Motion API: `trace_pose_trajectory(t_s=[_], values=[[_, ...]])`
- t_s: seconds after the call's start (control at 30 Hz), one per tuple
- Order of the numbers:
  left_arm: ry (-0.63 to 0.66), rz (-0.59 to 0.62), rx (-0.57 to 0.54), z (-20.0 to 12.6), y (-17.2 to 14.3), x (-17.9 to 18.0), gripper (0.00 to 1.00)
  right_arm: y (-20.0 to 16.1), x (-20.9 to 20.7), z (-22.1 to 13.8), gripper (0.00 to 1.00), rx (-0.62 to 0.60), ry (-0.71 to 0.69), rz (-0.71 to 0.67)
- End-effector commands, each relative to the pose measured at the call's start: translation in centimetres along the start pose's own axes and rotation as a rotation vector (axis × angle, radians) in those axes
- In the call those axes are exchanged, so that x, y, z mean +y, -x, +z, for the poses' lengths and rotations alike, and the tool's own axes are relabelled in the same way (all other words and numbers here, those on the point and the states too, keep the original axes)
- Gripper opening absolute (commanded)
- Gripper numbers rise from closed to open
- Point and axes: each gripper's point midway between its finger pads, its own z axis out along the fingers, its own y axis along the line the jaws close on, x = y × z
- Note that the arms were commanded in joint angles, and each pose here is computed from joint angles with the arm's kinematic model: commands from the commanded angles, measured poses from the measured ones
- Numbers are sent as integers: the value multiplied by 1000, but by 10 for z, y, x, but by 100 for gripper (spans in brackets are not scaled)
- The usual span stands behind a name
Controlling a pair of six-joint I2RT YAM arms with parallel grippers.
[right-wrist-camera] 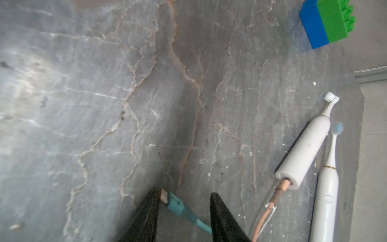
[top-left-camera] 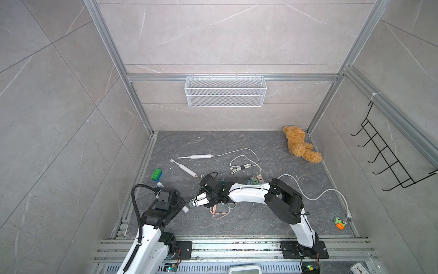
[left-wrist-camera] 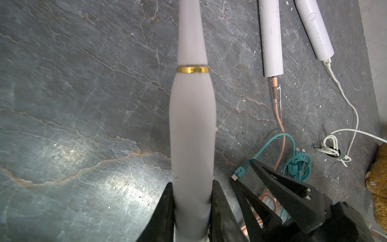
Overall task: Charge the electric toothbrush
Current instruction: Pick up the charging cable from the center of the board.
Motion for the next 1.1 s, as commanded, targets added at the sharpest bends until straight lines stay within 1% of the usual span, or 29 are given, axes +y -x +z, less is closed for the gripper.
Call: trace_pose_trajectory(t_s=[0.0,0.1,0.23,0.5,0.67,0.83,0.9,1.0,1.07], values=[[13,-3,-23,-3,5,0,0,-29,23,12,42,83,106,-13],[17,-4,-24,-3,5,2,0,-39,32,13,38,122,190,-8],[17,0,-25,-4,5,2,0,-51,37,13,37,165,285,24],[14,-2,-27,-3,6,0,0,-60,38,25,32,212,325,27],[17,1,-30,-3,7,0,0,-46,46,26,33,174,351,26],[14,0,-31,-3,7,0,0,-43,56,31,32,165,387,34],[16,1,-34,-4,8,0,0,-43,60,33,27,173,398,26],[17,6,-38,-4,9,0,0,-36,63,32,25,156,409,30],[18,8,-38,-4,9,0,0,-37,67,34,24,168,422,26]])
